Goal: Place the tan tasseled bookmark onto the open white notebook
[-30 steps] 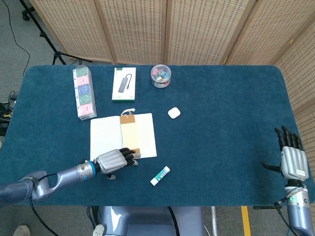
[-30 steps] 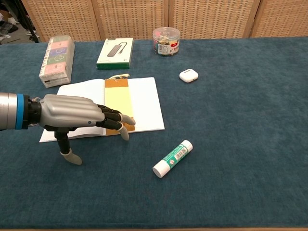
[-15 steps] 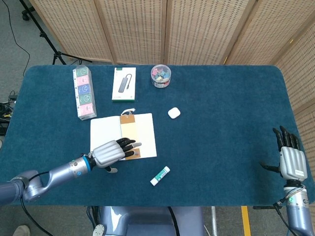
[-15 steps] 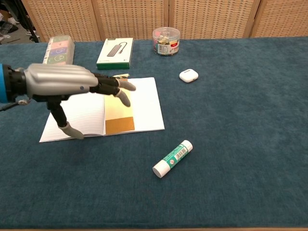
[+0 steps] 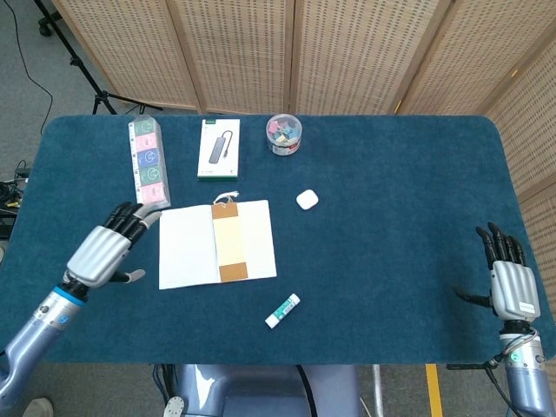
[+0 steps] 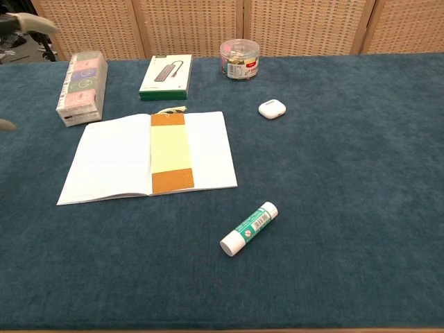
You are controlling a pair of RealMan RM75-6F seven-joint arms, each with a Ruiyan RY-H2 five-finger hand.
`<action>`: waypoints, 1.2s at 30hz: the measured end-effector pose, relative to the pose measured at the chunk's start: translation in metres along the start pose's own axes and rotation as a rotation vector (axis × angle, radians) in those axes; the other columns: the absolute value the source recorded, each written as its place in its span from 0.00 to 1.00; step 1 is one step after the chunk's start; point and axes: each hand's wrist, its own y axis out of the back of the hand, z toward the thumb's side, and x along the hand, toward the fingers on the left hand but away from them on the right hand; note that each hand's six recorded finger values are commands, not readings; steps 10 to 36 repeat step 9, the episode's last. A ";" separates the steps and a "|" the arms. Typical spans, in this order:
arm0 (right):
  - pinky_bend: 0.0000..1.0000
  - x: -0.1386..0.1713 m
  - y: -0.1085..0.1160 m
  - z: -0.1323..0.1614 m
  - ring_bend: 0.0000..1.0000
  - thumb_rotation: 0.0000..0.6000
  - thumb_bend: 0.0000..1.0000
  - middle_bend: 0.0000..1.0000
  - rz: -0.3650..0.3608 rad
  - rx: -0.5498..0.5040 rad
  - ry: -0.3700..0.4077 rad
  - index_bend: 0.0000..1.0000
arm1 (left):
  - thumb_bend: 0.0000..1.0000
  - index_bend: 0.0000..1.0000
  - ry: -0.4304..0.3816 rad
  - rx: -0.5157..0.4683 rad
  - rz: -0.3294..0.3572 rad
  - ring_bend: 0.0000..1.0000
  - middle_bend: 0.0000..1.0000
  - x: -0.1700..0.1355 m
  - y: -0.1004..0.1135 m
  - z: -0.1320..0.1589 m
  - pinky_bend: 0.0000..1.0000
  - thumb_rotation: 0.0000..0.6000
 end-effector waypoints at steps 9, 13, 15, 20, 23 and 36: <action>0.00 0.004 0.002 0.005 0.00 1.00 0.00 0.00 -0.003 -0.007 0.028 0.00 | 0.00 0.00 0.309 -0.080 0.114 0.00 0.00 -0.074 -0.016 -0.058 0.00 1.00; 0.00 0.004 0.002 0.005 0.00 1.00 0.00 0.00 -0.003 -0.007 0.028 0.00 | 0.00 0.00 0.309 -0.080 0.114 0.00 0.00 -0.074 -0.016 -0.058 0.00 1.00; 0.00 0.004 0.002 0.005 0.00 1.00 0.00 0.00 -0.003 -0.007 0.028 0.00 | 0.00 0.00 0.309 -0.080 0.114 0.00 0.00 -0.074 -0.016 -0.058 0.00 1.00; 0.00 0.004 0.002 0.005 0.00 1.00 0.00 0.00 -0.003 -0.007 0.028 0.00 | 0.00 0.00 0.309 -0.080 0.114 0.00 0.00 -0.074 -0.016 -0.058 0.00 1.00; 0.00 0.004 0.002 0.005 0.00 1.00 0.00 0.00 -0.003 -0.007 0.028 0.00 | 0.00 0.00 0.309 -0.080 0.114 0.00 0.00 -0.074 -0.016 -0.058 0.00 1.00; 0.00 0.004 0.002 0.005 0.00 1.00 0.00 0.00 -0.003 -0.007 0.028 0.00 | 0.00 0.00 0.309 -0.080 0.114 0.00 0.00 -0.074 -0.016 -0.058 0.00 1.00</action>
